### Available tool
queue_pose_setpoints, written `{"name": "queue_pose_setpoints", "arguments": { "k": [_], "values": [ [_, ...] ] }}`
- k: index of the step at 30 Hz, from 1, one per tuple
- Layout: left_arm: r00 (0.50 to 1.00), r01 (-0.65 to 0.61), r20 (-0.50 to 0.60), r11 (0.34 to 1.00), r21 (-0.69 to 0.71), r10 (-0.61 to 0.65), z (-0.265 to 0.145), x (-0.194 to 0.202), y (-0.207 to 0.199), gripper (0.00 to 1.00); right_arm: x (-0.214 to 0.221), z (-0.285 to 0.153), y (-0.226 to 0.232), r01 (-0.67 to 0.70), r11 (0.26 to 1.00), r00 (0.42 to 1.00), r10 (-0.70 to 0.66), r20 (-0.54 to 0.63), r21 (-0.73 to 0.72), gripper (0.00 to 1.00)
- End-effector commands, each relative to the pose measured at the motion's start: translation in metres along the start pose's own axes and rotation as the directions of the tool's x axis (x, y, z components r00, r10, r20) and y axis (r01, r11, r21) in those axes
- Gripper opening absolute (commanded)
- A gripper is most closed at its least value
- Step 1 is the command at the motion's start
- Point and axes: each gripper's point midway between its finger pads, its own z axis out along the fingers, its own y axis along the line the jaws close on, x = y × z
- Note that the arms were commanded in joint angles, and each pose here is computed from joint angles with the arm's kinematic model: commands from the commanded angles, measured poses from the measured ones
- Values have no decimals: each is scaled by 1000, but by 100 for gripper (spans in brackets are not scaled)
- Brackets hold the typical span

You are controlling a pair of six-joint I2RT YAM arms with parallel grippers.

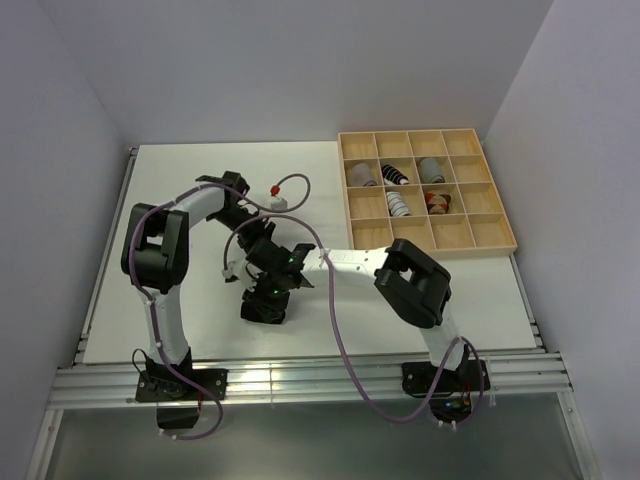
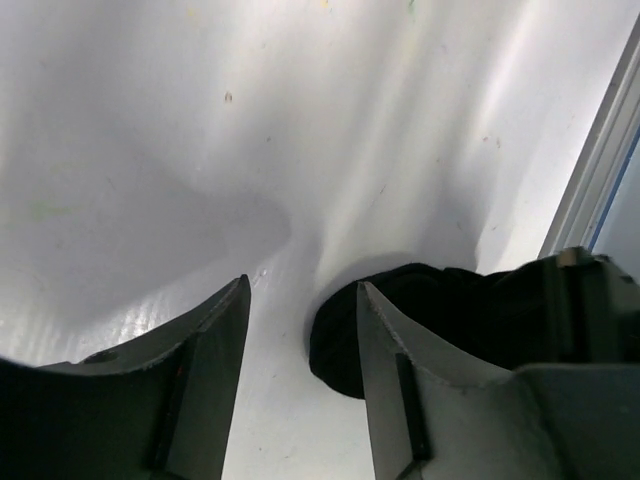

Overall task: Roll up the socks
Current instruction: Roll the sock at the center of the board.

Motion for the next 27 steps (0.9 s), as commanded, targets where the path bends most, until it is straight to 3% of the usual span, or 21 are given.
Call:
{"name": "queue_pose_setpoints", "arguments": {
  "k": [1, 5, 6, 8, 9, 10, 14, 17, 19, 22, 23, 27],
  "values": [
    [992, -84, 96, 996, 11, 83, -20, -32, -15, 53, 69, 24, 9, -139, 986, 969, 118, -218, -86, 19],
    [981, -96, 162, 991, -94, 110, -36, -53, -10, 55, 73, 27, 7, -169, 981, 964, 145, -221, -93, 19],
    [982, -27, 185, 993, -116, 48, -38, -55, -7, 55, 72, 27, 5, -178, 980, 964, 156, -214, -89, 19],
    [959, -28, 271, 977, -213, 87, -57, -77, 7, 55, 73, 27, 5, -192, 976, 963, 167, -212, -101, 19],
    [946, 56, 324, 972, -230, 23, -70, -79, 16, 55, 73, 28, 3, -206, 973, 960, 181, -213, -101, 19],
    [924, 66, 380, 960, -272, 45, -84, -90, 27, 56, 74, 28, 3, -212, 971, 959, 185, -214, -110, 19],
    [843, 212, 537, 901, -380, 28, -150, -92, 56, 57, 74, 30, -1, -245, 962, 951, 214, -221, -119, 19],
    [813, 273, 581, 862, -426, 30, -177, -80, 64, 57, 72, 29, 0, -277, 948, 945, 239, -223, -157, 20],
    [807, 251, 581, 830, -498, 104, -199, -73, 60, 57, 73, 29, -1, -313, 931, 934, 266, -240, -189, 20],
    [840, 177, 510, 794, -581, 186, -192, -45, 52, 58, 74, 28, -3, -352, 912, 920, 294, -260, -212, 21],
    [828, 140, 501, 773, -619, 251, -201, -46, 37, 59, 75, 27, -5, -374, 902, 910, 312, -273, -215, 21],
    [843, -14, 378, 719, -695, 382, -187, -12, 12, 69, 72, 26, -9, -420, 872, 894, 350, -281, -252, 21]
  ]
}}
